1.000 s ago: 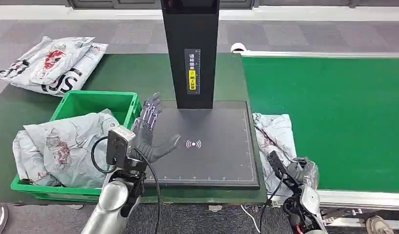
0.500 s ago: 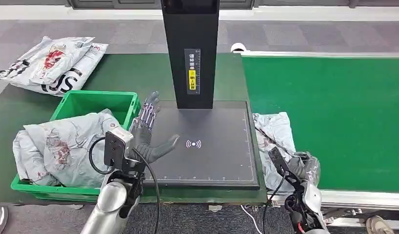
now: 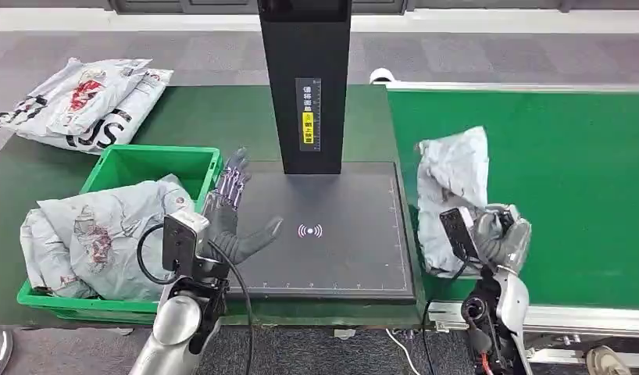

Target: Moved the parcel from conveyor to table for the left to box.

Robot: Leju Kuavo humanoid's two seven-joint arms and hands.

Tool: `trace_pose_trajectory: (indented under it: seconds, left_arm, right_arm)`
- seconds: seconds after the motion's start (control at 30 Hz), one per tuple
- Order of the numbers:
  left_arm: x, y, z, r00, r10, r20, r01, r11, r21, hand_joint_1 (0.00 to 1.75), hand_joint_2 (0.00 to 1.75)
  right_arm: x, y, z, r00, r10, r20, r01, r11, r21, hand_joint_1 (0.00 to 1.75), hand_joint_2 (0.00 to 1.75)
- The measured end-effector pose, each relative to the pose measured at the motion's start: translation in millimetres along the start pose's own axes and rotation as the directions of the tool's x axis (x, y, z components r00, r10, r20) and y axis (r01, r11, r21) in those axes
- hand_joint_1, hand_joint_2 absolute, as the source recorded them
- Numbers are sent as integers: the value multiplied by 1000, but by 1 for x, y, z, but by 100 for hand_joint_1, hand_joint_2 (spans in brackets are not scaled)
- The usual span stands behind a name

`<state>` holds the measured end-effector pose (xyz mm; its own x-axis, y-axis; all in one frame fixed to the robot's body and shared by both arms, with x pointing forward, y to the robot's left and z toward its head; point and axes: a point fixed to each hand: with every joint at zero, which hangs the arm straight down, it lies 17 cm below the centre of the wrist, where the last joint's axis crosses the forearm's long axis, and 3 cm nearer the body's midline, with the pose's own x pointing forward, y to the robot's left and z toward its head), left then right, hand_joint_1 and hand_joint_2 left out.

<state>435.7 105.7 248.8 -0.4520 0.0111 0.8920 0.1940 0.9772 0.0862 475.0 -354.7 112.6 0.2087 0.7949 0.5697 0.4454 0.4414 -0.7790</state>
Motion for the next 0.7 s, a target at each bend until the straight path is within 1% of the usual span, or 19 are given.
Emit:
trace_pose_trajectory:
  seconds: [0.07,0.2,0.3,0.4,0.6,0.7]
  left_arm:
    - [1,1,0,1000,-1,6,1,1000,3,0,175]
    - [3,6,-1,1000,-7,17,7,1000,15,0,175]
    - [5,6,-1,1000,-5,22,5,1000,17,0,175]
    - [5,5,-1,1000,-4,23,4,1000,18,0,175]
    - [5,5,-1,1000,-4,26,4,1000,18,0,175]
    - [6,5,-2,1000,-5,31,4,1000,19,0,175]
  right_arm:
    - [36,-31,-9,996,-26,89,34,996,-86,175,175]
    - [99,-85,-11,965,-72,252,130,966,-224,175,175]
    - [137,-113,-5,934,-91,345,194,941,-277,175,175]
    - [157,-126,1,914,-108,390,234,928,-291,175,175]
    - [170,-138,5,896,-127,424,274,912,-305,175,175]
    - [183,-133,5,883,-136,449,279,922,-268,175,175]
